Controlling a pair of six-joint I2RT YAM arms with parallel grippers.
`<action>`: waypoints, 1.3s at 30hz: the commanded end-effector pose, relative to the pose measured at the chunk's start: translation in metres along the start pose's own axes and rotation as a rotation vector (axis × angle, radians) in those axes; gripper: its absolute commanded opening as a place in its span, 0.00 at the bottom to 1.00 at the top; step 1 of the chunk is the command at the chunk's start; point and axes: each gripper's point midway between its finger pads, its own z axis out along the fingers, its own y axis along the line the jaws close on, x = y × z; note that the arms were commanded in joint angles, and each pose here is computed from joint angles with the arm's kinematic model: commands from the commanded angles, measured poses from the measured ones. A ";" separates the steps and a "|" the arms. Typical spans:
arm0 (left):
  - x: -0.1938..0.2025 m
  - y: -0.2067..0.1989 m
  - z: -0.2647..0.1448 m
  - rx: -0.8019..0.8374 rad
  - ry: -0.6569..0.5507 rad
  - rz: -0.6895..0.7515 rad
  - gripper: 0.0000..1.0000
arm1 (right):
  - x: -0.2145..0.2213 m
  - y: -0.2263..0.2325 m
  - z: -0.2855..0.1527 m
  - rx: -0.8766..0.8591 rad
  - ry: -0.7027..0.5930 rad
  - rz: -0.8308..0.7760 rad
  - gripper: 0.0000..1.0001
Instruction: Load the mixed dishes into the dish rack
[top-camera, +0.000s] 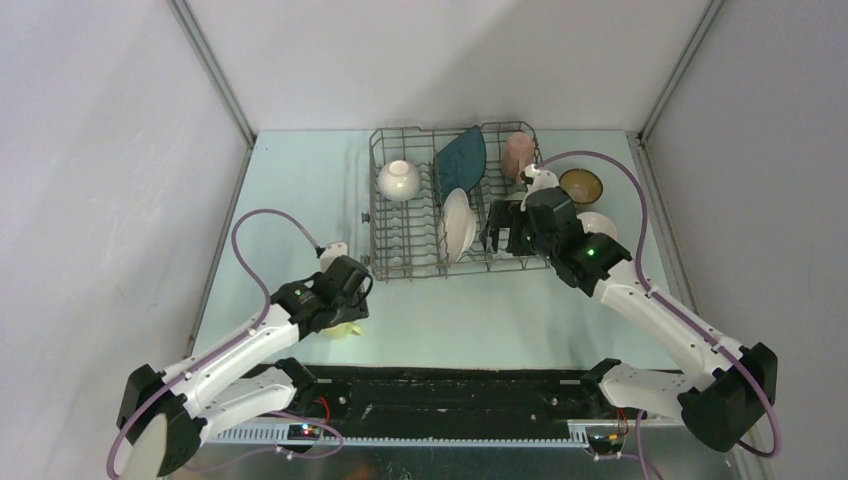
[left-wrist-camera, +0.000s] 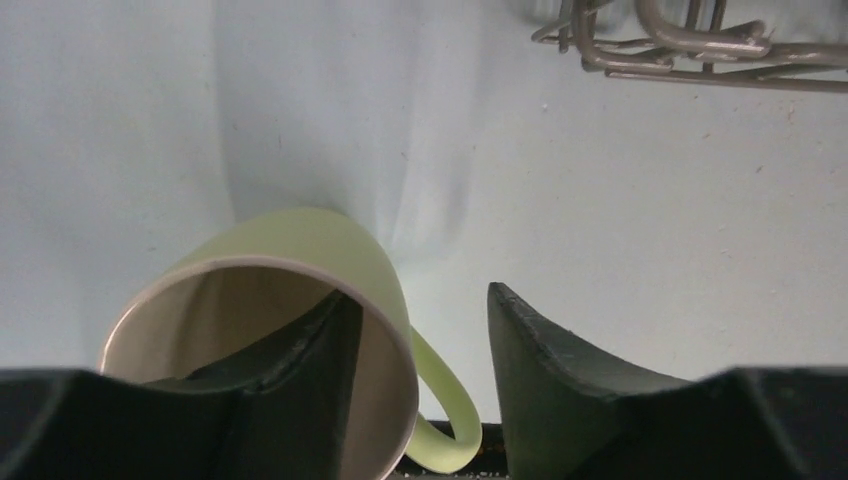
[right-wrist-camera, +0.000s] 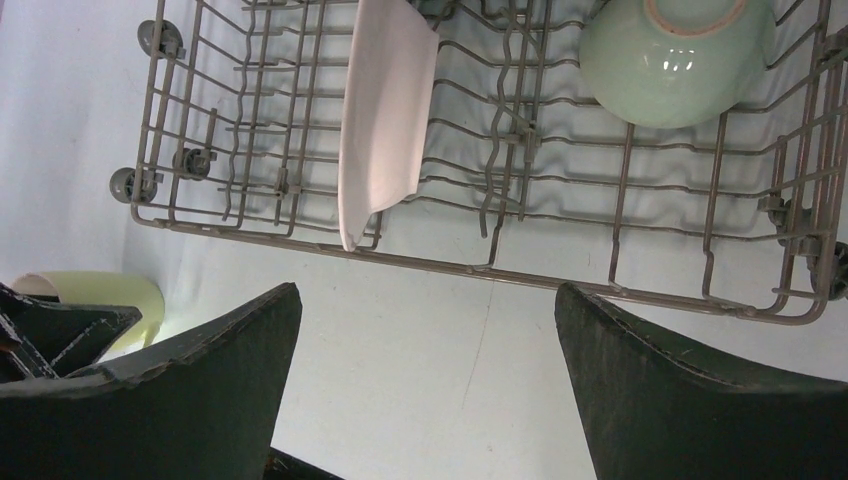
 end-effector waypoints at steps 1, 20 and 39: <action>-0.019 -0.013 0.005 0.040 -0.093 -0.072 0.47 | -0.009 0.005 -0.006 -0.030 -0.036 0.021 1.00; -0.107 0.006 -0.132 0.166 -0.399 -0.025 0.00 | 0.001 0.035 -0.018 -0.224 0.011 0.004 1.00; -0.179 -0.041 -0.199 0.603 -0.874 -0.257 0.00 | 0.000 0.102 -0.045 -0.626 -0.016 -0.027 1.00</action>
